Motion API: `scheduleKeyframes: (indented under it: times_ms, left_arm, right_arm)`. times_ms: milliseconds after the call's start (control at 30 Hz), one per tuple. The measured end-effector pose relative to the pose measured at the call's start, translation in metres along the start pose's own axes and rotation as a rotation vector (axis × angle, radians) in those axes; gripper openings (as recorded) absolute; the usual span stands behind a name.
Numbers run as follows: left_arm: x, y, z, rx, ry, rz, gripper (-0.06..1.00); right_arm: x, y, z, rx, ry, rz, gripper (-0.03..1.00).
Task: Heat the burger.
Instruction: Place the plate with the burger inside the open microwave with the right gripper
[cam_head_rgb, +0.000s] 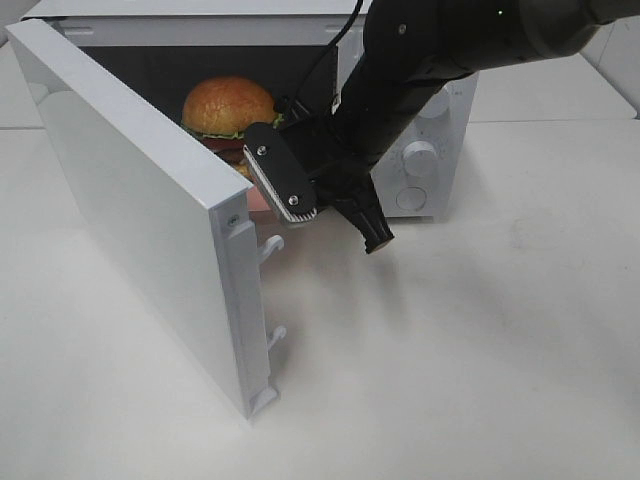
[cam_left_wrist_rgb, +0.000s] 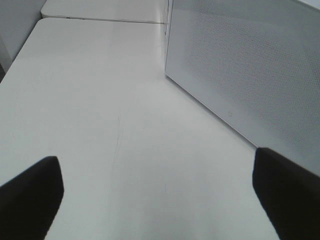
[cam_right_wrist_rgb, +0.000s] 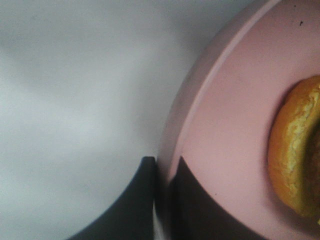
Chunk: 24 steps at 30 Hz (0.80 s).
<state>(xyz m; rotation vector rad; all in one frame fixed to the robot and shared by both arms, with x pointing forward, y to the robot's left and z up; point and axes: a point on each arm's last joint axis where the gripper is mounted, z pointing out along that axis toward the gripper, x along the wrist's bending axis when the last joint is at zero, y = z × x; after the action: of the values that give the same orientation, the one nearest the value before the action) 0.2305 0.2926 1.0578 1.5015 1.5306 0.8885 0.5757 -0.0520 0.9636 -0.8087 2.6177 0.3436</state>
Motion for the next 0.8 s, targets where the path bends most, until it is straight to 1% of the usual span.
scheduleKeyframes:
  times_ms: [267, 500, 567, 667, 733, 800]
  left_arm:
    - [0.000, 0.000, 0.000, 0.000, 0.000, 0.000, 0.96]
    - [0.000, 0.000, 0.000, 0.000, 0.000, 0.000, 0.96]
    - [0.000, 0.000, 0.000, 0.000, 0.000, 0.000, 0.96]
    - [0.000, 0.000, 0.000, 0.000, 0.000, 0.000, 0.96]
    - [0.000, 0.000, 0.000, 0.000, 0.000, 0.000, 0.96]
    - [0.000, 0.000, 0.000, 0.000, 0.000, 0.000, 0.96]
  right_arm:
    - [-0.017, -0.002, 0.011, 0.012, -0.008, 0.027, 0.04]
    - [-0.025, -0.004, 0.018, 0.032, 0.001, 0.030, 0.04]
    - [-0.032, -0.006, 0.021, 0.051, -0.008, 0.045, 0.04]
    - [-0.034, -0.006, 0.023, 0.057, -0.010, 0.051, 0.04]
    - [-0.041, -0.007, 0.027, 0.077, -0.026, 0.069, 0.04]
    - [-0.043, -0.007, 0.028, 0.080, -0.030, 0.075, 0.04]
